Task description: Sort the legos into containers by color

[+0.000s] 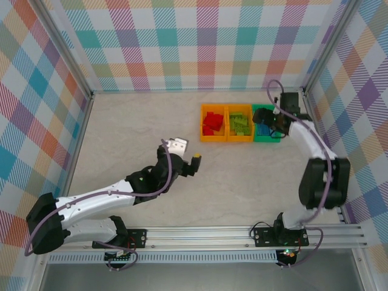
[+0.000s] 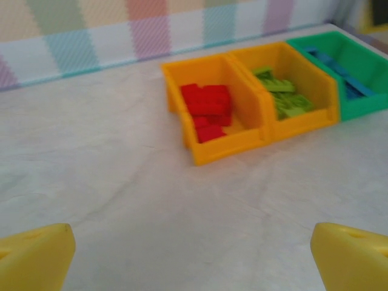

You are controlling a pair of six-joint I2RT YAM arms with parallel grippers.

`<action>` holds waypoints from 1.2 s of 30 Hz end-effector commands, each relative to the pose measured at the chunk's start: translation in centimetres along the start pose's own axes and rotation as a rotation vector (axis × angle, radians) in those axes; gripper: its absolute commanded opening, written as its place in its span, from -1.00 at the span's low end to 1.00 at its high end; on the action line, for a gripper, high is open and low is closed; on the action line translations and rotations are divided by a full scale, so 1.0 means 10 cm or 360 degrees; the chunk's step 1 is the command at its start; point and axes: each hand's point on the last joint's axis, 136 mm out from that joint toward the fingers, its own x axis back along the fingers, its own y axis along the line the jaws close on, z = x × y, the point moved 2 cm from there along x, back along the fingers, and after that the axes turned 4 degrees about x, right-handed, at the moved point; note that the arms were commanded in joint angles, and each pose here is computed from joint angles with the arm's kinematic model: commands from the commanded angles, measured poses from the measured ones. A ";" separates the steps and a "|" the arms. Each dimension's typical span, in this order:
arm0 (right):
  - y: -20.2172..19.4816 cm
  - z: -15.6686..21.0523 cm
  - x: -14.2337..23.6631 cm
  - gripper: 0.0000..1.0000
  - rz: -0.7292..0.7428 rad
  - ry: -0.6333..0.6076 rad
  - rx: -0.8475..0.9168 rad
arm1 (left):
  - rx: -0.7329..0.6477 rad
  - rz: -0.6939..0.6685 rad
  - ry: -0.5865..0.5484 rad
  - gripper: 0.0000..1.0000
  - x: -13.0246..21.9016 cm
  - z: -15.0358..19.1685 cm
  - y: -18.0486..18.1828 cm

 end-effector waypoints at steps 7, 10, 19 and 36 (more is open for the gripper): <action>-0.35 0.69 0.34 0.99 0.0171 -0.0416 0.0220 | 0.0013 -0.0435 -0.0174 1.00 0.07 0.14 1.21; -0.45 0.78 0.18 1.00 0.0219 -0.0490 0.0256 | 0.0035 -0.0531 -0.0157 1.00 0.04 0.21 1.46; -0.37 0.58 -0.34 0.99 0.0101 -0.0728 0.0460 | -0.0060 -0.0691 -0.0071 1.00 -0.09 0.51 1.86; -0.36 0.70 -0.32 0.99 0.0166 -0.0873 0.0506 | 0.0123 -0.0659 -0.0009 1.00 -0.73 0.72 2.37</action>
